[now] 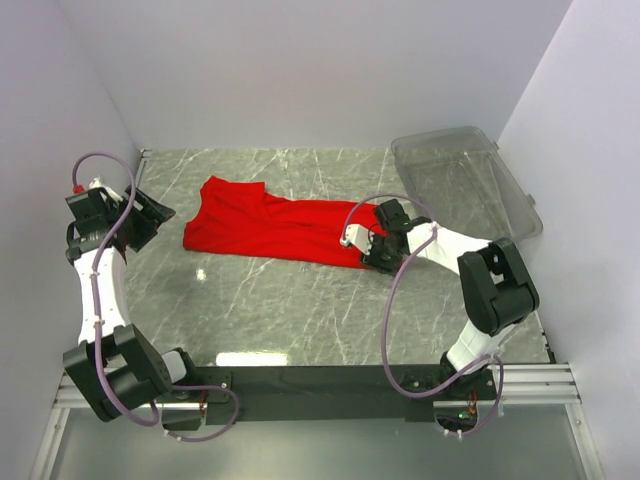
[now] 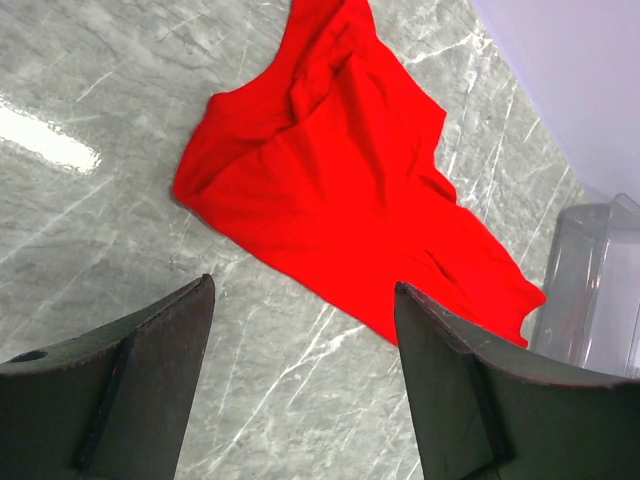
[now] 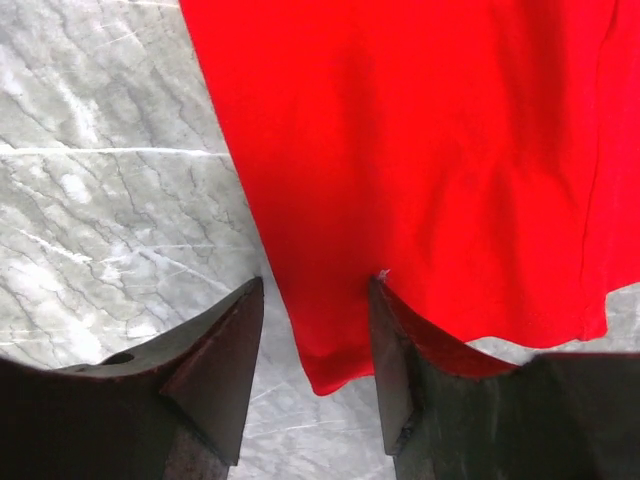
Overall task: Fold and stack the t-shirts
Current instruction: Fold the tshirt
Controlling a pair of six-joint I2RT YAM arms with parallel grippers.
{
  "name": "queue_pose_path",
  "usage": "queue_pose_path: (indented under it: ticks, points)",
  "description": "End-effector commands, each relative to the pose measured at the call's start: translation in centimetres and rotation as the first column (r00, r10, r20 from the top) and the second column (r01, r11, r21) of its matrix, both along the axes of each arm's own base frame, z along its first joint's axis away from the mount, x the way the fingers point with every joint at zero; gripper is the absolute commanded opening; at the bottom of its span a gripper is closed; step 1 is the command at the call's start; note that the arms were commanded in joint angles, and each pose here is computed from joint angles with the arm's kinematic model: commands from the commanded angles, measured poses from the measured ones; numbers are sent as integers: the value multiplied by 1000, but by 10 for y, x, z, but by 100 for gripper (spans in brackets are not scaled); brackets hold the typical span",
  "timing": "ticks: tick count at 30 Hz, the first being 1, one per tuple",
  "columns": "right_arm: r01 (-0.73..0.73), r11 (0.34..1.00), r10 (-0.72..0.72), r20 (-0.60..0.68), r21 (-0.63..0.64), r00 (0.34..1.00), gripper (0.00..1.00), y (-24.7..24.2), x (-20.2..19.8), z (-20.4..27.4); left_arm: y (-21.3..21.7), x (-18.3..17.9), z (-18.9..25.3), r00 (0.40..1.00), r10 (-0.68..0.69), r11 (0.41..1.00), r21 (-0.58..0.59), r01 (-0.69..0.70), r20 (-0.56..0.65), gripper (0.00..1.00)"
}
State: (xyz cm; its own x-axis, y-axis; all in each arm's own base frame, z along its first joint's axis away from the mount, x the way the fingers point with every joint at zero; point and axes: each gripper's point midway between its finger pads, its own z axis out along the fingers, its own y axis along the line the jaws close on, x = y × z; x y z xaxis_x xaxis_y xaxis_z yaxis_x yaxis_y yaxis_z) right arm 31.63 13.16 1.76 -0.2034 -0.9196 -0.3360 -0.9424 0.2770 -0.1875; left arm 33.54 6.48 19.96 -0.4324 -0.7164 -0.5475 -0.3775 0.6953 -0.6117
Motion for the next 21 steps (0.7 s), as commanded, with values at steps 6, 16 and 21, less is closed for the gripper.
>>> queue_pose_path:
  ticks: [6,16,21]
  points:
    - [38,999,-39,-52,-27,998,39,2,-6,-9,-12,-7,15,997,-29,999,-22,30,70,77]
    - [48,999,-50,-111,-17,993,0,4,-32,-9,-33,-16,26,989,-70,992,-93,82,130,77]
    - [12,998,-2,-175,56,985,0,26,-67,2,-63,-32,-5,983,-129,959,-238,157,130,78]
